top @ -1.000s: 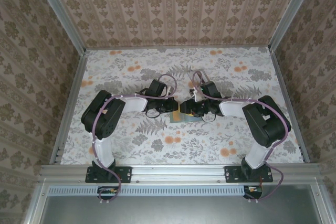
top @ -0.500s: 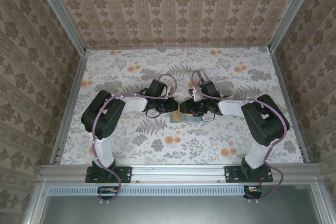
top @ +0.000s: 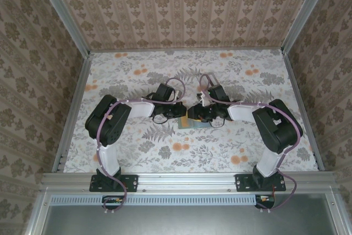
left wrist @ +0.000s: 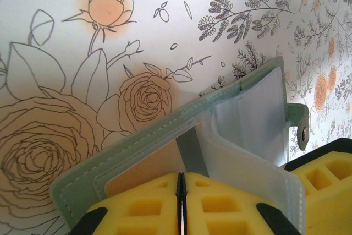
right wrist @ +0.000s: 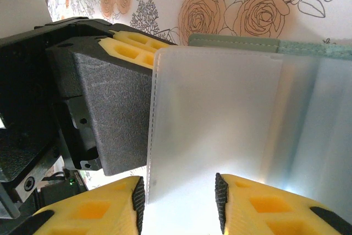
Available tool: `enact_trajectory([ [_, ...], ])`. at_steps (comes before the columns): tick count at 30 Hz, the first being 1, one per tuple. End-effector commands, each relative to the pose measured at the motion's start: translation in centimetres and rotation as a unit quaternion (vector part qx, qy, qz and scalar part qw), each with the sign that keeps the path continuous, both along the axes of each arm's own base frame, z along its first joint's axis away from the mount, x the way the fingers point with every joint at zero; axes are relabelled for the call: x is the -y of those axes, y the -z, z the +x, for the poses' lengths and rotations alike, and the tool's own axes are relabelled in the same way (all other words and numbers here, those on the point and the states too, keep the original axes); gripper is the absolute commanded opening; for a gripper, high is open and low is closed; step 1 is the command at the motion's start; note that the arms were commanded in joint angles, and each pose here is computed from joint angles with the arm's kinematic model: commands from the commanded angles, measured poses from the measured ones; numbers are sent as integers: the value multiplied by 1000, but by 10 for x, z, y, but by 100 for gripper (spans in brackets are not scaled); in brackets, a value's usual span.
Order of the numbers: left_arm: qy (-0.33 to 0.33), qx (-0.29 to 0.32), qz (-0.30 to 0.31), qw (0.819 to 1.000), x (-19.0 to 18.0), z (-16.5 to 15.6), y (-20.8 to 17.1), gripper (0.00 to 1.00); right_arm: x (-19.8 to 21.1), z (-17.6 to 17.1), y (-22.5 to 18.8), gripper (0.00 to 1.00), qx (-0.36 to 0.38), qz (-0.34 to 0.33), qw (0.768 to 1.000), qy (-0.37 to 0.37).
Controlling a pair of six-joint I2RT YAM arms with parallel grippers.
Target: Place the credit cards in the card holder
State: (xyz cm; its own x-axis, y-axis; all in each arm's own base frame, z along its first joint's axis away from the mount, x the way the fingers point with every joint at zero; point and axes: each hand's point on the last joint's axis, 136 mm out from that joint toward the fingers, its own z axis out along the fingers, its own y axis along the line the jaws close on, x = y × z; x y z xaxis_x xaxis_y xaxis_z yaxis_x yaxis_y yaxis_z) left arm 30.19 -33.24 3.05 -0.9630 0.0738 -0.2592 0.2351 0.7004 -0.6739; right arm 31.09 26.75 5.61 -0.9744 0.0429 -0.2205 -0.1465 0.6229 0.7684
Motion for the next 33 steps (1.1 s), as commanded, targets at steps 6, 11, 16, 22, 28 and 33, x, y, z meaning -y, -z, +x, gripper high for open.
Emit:
enact_trajectory([
  [6,0,-2,6,1000,-4,0,7,11,6,1,-2,40,6,0,1000,8],
  [11,0,-2,6,1000,-4,1,6,11,6,1,-5,29,12,6,1000,8],
  [16,0,0,5,1000,-3,2,4,11,9,1,-4,30,11,4,1000,11],
  [22,0,-1,6,1000,-3,2,4,11,10,2,-8,30,17,9,1000,13],
  [28,0,-2,7,1000,-4,1,5,11,10,2,-9,29,18,13,1000,14],
  [33,-1,-3,7,1000,-4,1,4,11,9,3,-10,29,18,16,1000,12],
])
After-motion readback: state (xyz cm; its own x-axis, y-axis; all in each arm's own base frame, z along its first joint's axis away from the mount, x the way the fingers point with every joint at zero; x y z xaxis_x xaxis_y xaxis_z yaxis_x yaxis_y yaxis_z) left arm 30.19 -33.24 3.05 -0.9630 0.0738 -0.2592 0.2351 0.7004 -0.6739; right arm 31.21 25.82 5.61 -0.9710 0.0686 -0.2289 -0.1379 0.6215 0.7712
